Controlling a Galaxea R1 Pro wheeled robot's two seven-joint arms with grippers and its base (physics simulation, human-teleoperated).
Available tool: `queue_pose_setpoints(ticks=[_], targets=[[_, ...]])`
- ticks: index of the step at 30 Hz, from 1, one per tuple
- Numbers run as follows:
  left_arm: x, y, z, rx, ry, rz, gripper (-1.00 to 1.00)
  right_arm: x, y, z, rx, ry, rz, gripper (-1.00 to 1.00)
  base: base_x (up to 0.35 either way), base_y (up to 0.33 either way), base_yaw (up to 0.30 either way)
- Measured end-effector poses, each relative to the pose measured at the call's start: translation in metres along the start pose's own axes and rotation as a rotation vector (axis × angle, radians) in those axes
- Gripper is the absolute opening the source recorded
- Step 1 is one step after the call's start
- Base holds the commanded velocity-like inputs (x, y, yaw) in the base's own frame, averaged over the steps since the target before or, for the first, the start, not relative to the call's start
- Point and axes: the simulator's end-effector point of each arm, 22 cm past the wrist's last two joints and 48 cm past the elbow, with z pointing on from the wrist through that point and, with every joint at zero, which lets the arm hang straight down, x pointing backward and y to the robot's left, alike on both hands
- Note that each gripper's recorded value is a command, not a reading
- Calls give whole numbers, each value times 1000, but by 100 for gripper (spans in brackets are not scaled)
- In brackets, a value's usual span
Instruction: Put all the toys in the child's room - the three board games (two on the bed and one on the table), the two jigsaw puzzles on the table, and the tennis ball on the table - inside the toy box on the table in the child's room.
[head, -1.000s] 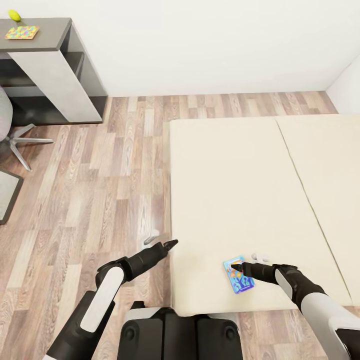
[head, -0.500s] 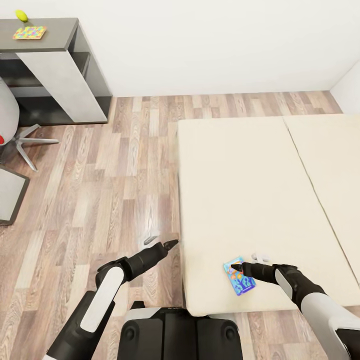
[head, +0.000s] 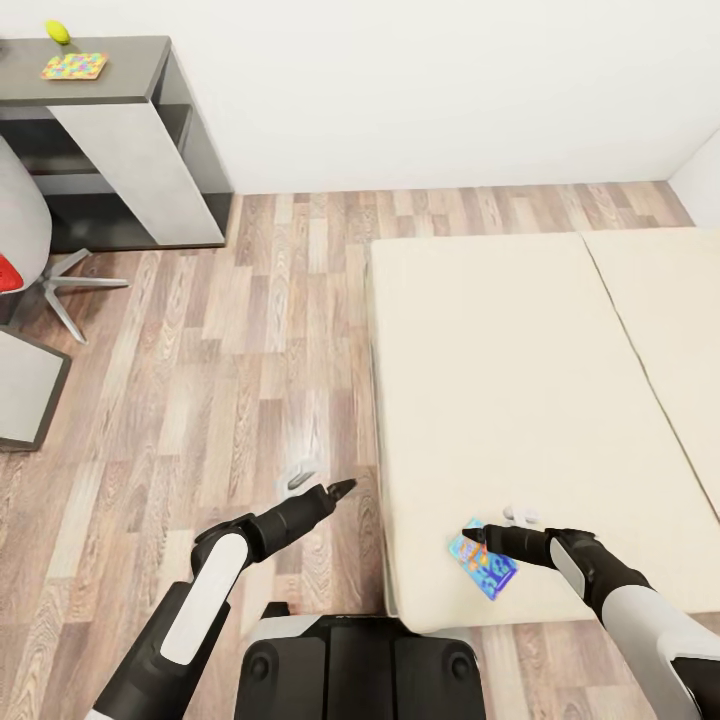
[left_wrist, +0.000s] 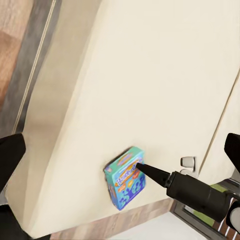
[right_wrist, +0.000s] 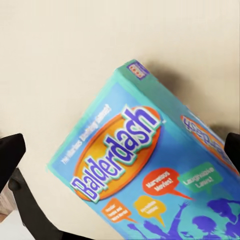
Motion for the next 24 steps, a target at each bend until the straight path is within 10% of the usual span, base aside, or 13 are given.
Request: queue_pose_setpoints(ticks=[24], targets=[[0,0,0,1,0,0,100,0,0,0,0,0,0,100,0,149,0]])
